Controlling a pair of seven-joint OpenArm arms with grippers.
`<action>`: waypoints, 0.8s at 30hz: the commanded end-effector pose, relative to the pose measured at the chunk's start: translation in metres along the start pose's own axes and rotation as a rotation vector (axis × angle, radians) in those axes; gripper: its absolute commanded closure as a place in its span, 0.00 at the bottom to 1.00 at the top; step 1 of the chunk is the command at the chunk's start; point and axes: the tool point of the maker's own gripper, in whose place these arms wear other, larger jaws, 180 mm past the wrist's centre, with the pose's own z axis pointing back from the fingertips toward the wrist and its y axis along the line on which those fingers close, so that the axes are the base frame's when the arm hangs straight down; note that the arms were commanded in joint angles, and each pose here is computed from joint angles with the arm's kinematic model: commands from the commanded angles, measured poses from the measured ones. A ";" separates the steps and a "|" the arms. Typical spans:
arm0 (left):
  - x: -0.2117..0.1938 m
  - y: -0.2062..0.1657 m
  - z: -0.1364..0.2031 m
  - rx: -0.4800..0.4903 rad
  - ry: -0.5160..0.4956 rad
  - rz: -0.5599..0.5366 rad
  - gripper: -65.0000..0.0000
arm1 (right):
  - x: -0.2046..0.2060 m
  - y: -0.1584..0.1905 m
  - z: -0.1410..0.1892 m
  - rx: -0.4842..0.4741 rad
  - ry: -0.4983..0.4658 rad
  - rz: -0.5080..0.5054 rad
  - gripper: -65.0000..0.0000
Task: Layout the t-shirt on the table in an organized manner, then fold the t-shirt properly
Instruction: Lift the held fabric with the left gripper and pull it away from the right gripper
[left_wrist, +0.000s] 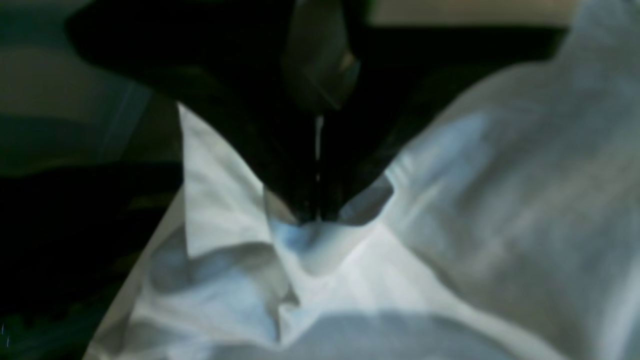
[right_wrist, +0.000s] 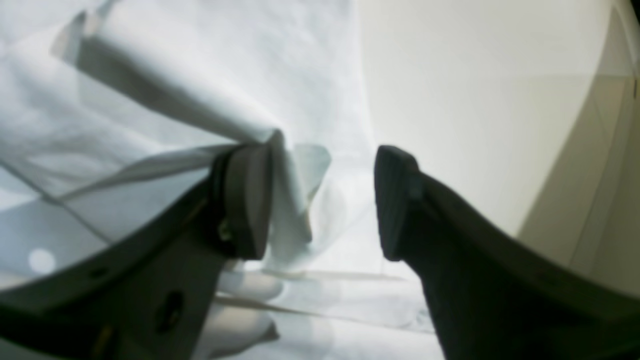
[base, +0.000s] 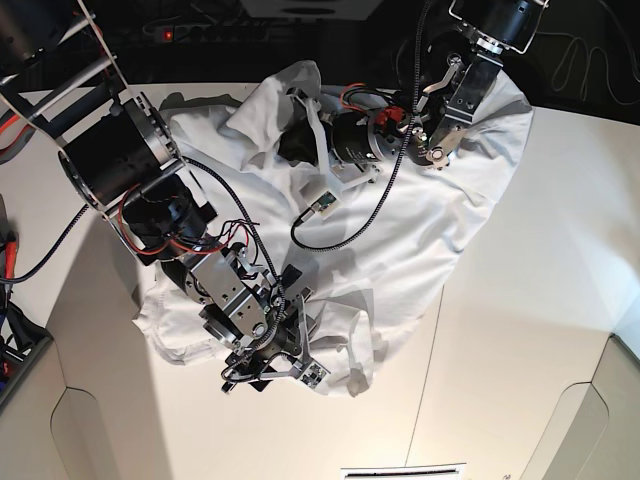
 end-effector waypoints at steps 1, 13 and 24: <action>0.008 -0.002 0.001 -0.010 -0.012 -0.030 0.96 | 0.027 -0.021 0.002 -0.044 -0.061 0.003 0.50; -0.037 0.005 0.023 -0.062 0.133 -0.112 0.96 | 0.024 -0.023 0.002 -0.047 -0.057 0.004 0.50; -0.048 0.005 0.032 -0.093 0.158 -0.046 0.96 | 0.015 -0.024 0.002 -0.045 -0.018 0.005 0.50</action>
